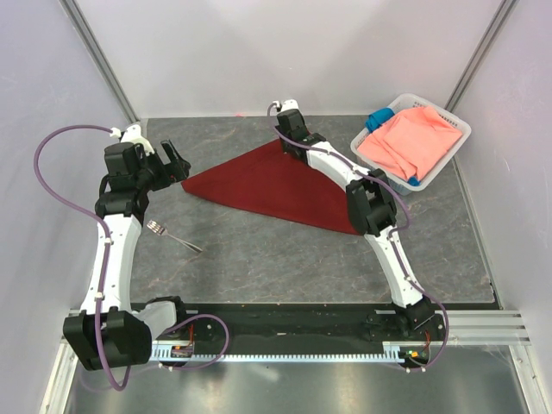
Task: Fold the napkin, place the utensils inside, and roll it up
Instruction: Fold the napkin
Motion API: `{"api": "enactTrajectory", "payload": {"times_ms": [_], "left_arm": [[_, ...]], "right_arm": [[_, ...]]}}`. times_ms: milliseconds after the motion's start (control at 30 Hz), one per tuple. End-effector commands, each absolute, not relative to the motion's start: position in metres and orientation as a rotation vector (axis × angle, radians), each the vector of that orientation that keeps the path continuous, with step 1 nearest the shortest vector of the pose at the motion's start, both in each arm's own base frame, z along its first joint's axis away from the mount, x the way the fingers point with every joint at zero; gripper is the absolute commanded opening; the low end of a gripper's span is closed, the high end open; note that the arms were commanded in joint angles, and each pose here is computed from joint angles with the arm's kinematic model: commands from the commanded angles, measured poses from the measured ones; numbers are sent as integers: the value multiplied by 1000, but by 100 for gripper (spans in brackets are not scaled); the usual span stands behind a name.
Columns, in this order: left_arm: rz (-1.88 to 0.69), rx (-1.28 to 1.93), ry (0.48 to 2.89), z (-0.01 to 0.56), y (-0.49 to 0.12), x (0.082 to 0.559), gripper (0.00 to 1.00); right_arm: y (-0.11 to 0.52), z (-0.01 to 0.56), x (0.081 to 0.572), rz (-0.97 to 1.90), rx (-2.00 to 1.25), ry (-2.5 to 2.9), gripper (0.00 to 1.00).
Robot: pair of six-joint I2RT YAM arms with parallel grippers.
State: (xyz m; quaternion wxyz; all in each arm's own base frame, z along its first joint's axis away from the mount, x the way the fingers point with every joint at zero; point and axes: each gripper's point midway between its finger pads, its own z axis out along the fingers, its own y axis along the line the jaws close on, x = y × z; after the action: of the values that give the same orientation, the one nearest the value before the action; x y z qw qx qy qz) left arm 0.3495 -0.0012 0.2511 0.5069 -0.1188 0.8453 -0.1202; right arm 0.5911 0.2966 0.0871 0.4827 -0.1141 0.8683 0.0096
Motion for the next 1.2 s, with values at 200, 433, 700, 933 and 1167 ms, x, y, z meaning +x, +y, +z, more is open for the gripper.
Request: {"api": "enactTrajectory", "payload": {"times_ms": [200, 433, 700, 933, 1167], "left_arm": [[-314, -277, 2012, 256, -4, 356, 99], [-316, -275, 2014, 256, -4, 357, 99], [-328, -273, 2018, 255, -7, 357, 99], [-328, -275, 2022, 253, -6, 357, 99], [-329, -276, 2023, 253, -6, 358, 99]], "right_arm": [[282, 108, 638, 184, -70, 2023, 0], [273, 102, 654, 231, -6, 2002, 0], [268, 101, 668, 279, 45, 1964, 0], [262, 102, 679, 300, 85, 1930, 0], [255, 101, 686, 315, 117, 1910, 0]]}}
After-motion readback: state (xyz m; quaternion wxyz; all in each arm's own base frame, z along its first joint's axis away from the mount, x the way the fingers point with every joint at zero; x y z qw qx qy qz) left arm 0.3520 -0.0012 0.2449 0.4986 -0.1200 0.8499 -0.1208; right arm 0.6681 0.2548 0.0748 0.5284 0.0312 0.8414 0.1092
